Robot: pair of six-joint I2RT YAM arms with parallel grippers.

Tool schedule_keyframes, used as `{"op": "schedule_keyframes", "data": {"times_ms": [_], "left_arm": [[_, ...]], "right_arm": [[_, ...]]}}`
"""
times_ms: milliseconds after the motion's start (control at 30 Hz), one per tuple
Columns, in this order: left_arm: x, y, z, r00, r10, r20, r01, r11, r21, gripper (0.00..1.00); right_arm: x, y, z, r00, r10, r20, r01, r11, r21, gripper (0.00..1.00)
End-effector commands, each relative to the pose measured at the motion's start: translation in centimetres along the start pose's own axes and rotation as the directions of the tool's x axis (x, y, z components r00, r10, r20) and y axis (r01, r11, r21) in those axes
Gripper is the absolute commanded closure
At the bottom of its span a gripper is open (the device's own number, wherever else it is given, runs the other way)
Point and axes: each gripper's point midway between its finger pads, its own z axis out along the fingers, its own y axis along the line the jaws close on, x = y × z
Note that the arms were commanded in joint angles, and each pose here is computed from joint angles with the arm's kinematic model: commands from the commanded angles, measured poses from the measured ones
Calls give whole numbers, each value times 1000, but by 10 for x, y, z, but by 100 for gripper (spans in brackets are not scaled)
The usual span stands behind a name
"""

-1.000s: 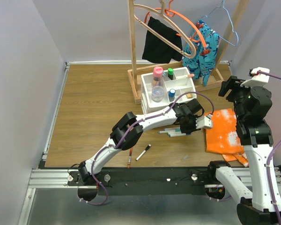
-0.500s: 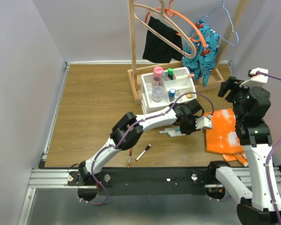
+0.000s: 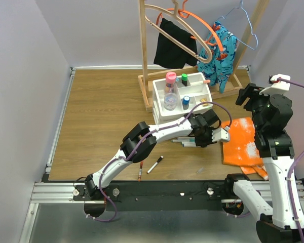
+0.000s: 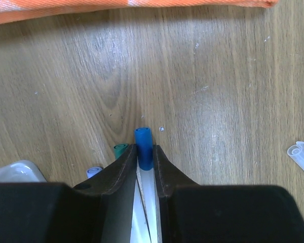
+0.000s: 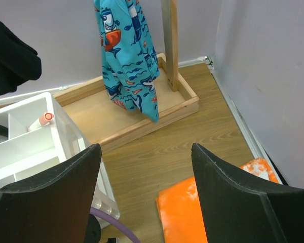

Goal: Sort the stationery into containers
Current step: Pick up the pen from the center of the board.

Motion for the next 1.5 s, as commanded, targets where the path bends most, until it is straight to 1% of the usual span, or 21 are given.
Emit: {"op": "schedule_keyframes", "data": {"times_ms": [0, 67, 100, 167, 400, 467, 600, 733, 833, 967, 1033, 1067, 1133, 1167, 1233, 1267, 1333, 1367, 1433, 1467], "left_arm": [[28, -15, 19, 997, -27, -73, 30, 999, 42, 73], [30, -15, 21, 996, -28, -79, 31, 999, 38, 73], [32, -15, 21, 996, -29, -85, 32, 999, 33, 70], [33, -16, 22, 996, -28, -90, 31, 999, 30, 69], [37, -19, 24, 994, -20, -108, 23, 1000, 21, 69], [38, -20, 24, 993, -22, -112, 24, 999, 21, 70], [40, -27, 23, 992, -26, -120, 31, 999, 41, 77], [31, -33, 6, 994, -33, -104, 40, 997, 63, 83], [5, -42, -20, 998, -35, -43, 38, 996, 81, 85], [-48, -55, -70, 995, -45, 87, 35, 993, 111, 86], [-69, -64, -91, 988, -35, 151, 13, 990, 141, 86], [-82, -68, -109, 981, -20, 191, -7, 990, 138, 86], [-95, -74, -130, 972, -5, 234, -28, 990, 140, 86], [-106, -80, -149, 963, 5, 269, -45, 989, 143, 86], [-119, -86, -173, 949, 3, 316, -52, 988, 145, 86], [-131, -87, -195, 931, 23, 364, -73, 990, 123, 86], [-146, -88, -221, 903, 42, 427, -95, 990, 105, 86], [-157, -85, -244, 877, 47, 478, -98, 992, 82, 86], [-173, -85, -271, 834, 64, 547, -118, 991, 63, 87], [-187, -81, -296, 790, 76, 608, -116, 993, 27, 87]], "right_arm": [[-1, -5, 1, 1000, 13, 18, -14, 1000, 26, 20], [-2, -5, 0, 1000, 15, 20, -15, 1000, 26, 20], [-1, -5, 1, 1000, 14, 18, -15, 1000, 25, 20], [0, -5, 0, 1000, 17, 17, -18, 999, 27, 20], [1, -7, -1, 1000, 17, 16, -18, 999, 33, 20], [2, -5, 0, 1000, 21, 16, -22, 999, 28, 20], [1, -5, 1, 1000, 22, 17, -22, 999, 28, 20], [-7, -5, -1, 999, 17, 30, -18, 999, 26, 20], [-14, -5, -2, 999, 10, 37, -11, 1000, 24, 20], [-24, -5, -3, 999, -2, 48, 1, 1000, 25, 20], [-27, -4, -2, 999, -6, 52, 4, 1000, 25, 20], [-28, -3, -1, 999, -8, 53, 7, 1000, 23, 20], [-29, -3, 3, 999, -14, 50, 12, 1000, 24, 20], [-30, -2, 4, 999, -16, 52, 15, 1000, 24, 20], [-33, -2, 7, 998, -20, 56, 19, 1000, 25, 20], [-32, -2, 9, 998, -26, 50, 25, 999, 25, 20], [-37, 0, 11, 998, -27, 57, 26, 999, 19, 20], [-36, 0, 12, 998, -35, 54, 34, 999, 22, 20], [-39, 0, 13, 997, -44, 57, 43, 999, 22, 20], [-39, -1, 14, 997, -58, 56, 57, 998, 23, 20]]}}
